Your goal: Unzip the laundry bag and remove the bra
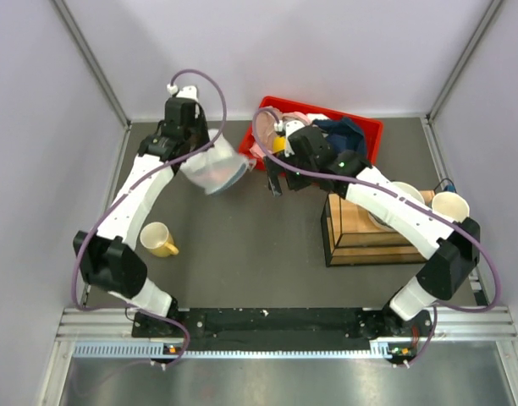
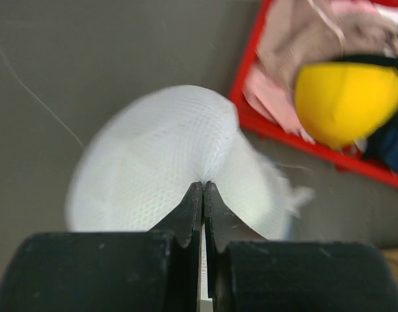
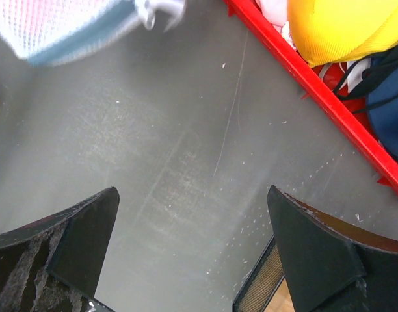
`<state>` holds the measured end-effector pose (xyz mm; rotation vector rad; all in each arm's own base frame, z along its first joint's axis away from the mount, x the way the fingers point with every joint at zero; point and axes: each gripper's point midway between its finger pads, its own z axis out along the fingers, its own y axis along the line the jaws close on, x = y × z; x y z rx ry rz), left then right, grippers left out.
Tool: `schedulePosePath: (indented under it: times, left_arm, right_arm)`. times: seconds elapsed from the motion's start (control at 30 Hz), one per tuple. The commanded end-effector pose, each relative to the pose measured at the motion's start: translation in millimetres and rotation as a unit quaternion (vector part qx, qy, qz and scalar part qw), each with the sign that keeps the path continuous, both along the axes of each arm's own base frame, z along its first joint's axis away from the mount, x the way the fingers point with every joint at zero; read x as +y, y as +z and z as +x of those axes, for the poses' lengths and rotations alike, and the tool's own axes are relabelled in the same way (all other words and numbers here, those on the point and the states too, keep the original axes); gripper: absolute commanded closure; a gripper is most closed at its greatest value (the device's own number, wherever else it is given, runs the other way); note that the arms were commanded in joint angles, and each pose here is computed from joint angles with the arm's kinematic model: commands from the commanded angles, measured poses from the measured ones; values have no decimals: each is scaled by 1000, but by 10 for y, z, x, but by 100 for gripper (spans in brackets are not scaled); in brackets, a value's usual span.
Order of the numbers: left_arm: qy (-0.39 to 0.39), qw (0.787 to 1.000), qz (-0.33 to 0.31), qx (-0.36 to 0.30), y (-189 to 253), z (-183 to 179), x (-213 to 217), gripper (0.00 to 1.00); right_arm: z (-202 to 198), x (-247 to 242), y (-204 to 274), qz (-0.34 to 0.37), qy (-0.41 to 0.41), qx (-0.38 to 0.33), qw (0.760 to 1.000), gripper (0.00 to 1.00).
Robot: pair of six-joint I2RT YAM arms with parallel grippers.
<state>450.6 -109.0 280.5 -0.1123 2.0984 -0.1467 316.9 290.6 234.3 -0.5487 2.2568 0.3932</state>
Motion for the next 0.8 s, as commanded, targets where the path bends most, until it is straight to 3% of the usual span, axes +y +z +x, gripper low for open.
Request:
schedulePosePath:
  times: [0.0,0.1,0.23,0.27,0.3,0.33,0.37,0.4,0.5,0.6,0.77]
  left_arm:
    - [-89,986,-132,43,-77,-447,-493,100]
    - [-158,964,-184,106,-364,-767,-753,100]
    - [-149,956,-194,165,-774,-874,-713,100]
    - [-144,955,-193,173,-821,-864,-683,95]
    - [-119,961,-178,177,-872,-809,-582,49]
    - [-109,965,-160,174,-826,-708,-532,28]
    - [-93,967,-137,194,-862,-763,-461,22]
    - [-62,978,-99,172,-767,-657,-337,17]
    - [-107,984,15,143,-690,-900,-727,19]
    - [-159,974,50,152,-803,-1249,-1081,28]
    - [-185,969,48,157,-936,-1685,-1349,45]
  right_arm:
    - [-33,-41,196,30,-11,-25,999,1]
    - [-47,-71,127,26,-16,-21,999,1]
    - [-73,-96,77,25,-21,-15,999,1]
    - [-85,-105,45,24,-22,-11,999,1]
    - [-96,-113,38,24,-23,-10,999,1]
    - [-103,-128,35,23,-24,-10,999,1]
    - [-121,-148,25,23,-26,-10,999,1]
    - [-131,-171,21,22,-29,-10,999,1]
    - [-128,-324,-1,6,-53,-24,998,1]
    - [-121,-517,-2,-14,-83,-44,995,1]
    - [-191,-794,186,-10,-121,-81,989,1]
